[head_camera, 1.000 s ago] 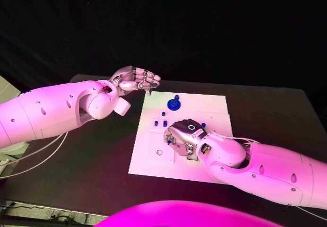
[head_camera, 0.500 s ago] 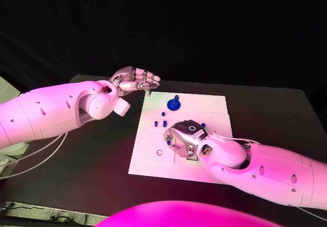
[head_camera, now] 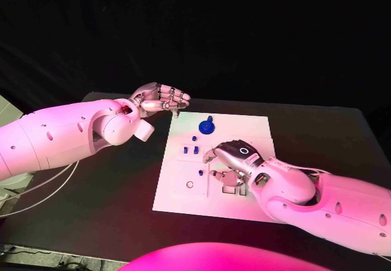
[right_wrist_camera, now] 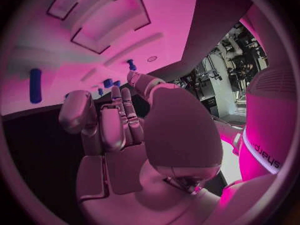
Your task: Assemble the parts on the task board
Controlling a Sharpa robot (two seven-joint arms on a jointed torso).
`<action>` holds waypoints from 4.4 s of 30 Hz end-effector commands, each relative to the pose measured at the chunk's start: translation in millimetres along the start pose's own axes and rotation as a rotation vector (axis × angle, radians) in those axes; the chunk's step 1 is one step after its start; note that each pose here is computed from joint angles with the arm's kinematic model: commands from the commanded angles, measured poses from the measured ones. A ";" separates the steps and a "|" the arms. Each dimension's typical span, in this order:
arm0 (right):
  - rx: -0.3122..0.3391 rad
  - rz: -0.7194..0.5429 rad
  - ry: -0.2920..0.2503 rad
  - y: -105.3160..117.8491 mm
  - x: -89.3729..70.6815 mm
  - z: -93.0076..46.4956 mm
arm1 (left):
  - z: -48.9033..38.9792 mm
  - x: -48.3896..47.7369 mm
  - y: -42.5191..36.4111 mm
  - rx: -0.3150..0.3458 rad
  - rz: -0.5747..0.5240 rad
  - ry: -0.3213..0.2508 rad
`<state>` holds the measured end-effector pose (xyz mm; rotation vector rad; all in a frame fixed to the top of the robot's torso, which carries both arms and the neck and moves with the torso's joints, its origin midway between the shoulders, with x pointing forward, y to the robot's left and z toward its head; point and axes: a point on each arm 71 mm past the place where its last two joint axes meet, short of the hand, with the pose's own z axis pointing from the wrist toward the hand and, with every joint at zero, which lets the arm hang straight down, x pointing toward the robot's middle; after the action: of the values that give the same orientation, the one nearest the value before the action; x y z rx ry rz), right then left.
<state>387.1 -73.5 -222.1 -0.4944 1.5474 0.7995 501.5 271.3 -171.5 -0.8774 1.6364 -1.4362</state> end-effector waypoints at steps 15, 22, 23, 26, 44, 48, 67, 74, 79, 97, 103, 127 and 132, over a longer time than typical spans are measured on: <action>0.159 -0.067 0.088 -87.3 -52.0 -27.8 | -0.6 1.3 -0.9 0.004 -0.012 0.020; 0.164 -0.081 0.104 -93.8 -47.9 -25.0 | -1.0 0.7 -0.7 0.002 -0.012 0.018; 0.165 -0.082 0.106 -94.0 -47.2 -24.3 | -1.1 0.5 -0.7 0.002 -0.012 0.017; 0.166 -0.084 0.109 -94.5 -44.7 -21.1 | -1.4 0.1 -0.6 0.001 -0.011 0.016; 0.150 -0.080 0.163 -87.5 -26.6 -4.6 | -1.6 0.7 -0.8 0.001 -0.012 0.018; 0.150 -0.080 0.176 -87.0 -24.3 -3.8 | -1.7 0.7 -0.9 0.001 -0.012 0.018; 0.152 -0.073 0.173 -84.2 -17.9 -1.2 | -2.5 -0.2 -0.7 -0.001 -0.012 0.017; 0.168 -0.061 0.093 -83.3 -21.5 -1.4 | -2.5 -0.5 -0.4 -0.003 -0.012 0.018; 0.194 -0.052 0.035 -85.4 -25.8 -4.2 | -2.5 -0.7 -0.2 -0.005 -0.012 0.018; 0.163 0.056 -0.053 -57.3 -59.4 -18.8 | -1.4 -1.7 0.5 -0.007 -0.011 0.016; 0.090 0.101 -0.057 -25.8 -54.9 -7.7 | -0.4 -0.5 0.5 -0.006 -0.012 0.020; -0.029 0.195 0.080 35.4 9.5 20.9 | 1.1 2.4 0.3 -0.007 -0.018 0.028; -0.030 0.192 0.098 37.3 17.0 22.1 | 1.0 2.5 0.3 -0.007 -0.018 0.028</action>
<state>374.4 -31.7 -228.7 -0.3872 1.6783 0.9610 501.9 271.0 -172.9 -0.8821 1.6544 -1.4381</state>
